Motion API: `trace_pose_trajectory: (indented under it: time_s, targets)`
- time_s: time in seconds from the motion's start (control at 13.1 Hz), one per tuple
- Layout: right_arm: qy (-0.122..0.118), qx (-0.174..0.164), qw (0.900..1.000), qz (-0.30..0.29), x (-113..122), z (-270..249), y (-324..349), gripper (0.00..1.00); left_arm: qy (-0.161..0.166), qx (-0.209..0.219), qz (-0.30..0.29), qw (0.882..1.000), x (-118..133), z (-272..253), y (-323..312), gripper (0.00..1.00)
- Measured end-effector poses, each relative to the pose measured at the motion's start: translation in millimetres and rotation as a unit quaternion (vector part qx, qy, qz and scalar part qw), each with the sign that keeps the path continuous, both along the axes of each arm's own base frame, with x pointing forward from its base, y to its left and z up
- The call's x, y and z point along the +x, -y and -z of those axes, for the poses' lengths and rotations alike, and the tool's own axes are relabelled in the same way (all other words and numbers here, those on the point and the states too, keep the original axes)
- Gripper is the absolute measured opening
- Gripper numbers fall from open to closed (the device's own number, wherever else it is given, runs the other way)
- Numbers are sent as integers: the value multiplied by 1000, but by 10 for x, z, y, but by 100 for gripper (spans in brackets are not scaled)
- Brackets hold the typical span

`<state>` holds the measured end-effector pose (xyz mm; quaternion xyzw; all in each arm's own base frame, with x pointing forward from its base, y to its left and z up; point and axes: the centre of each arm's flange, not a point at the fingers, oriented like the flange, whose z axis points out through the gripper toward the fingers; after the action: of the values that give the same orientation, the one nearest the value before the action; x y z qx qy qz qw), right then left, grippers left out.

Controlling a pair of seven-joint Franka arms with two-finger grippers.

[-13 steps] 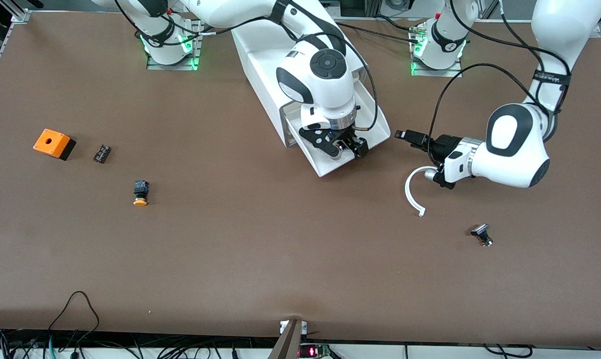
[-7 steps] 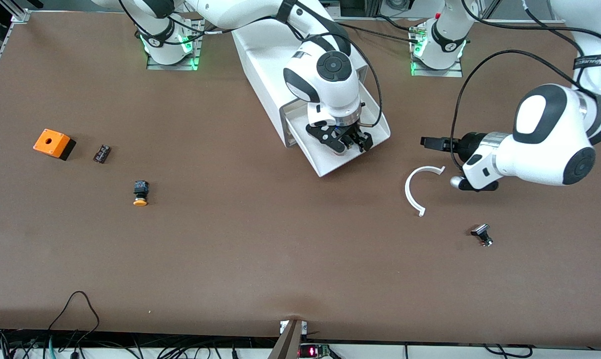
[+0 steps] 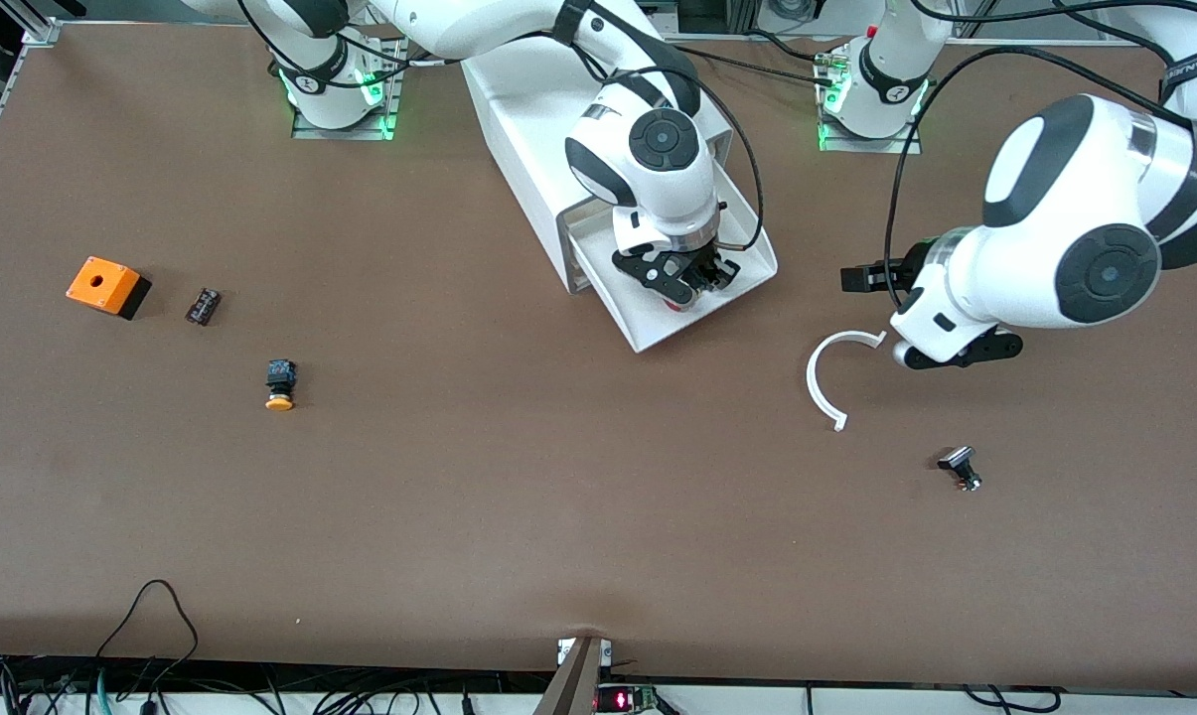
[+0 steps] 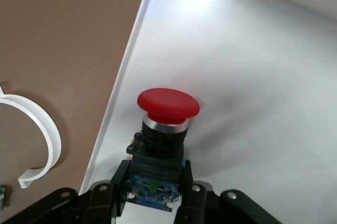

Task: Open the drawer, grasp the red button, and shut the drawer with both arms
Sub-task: 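Lift the red button out and carry it toward the yellow button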

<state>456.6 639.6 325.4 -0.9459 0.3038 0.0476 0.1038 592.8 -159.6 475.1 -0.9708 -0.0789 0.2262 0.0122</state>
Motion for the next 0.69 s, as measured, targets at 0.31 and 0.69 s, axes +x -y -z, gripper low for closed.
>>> trace_pose_trajectory:
  time_s: [0.31,0.69]
  targets:
    - [-5,-6,1000,-1,280,-340,231,41,32,-34,-8,999,462,-80,-419,100]
    - [11,2,997,-73,934,-1066,1042,41,39,-36,-37,998,640,110,-488,100]
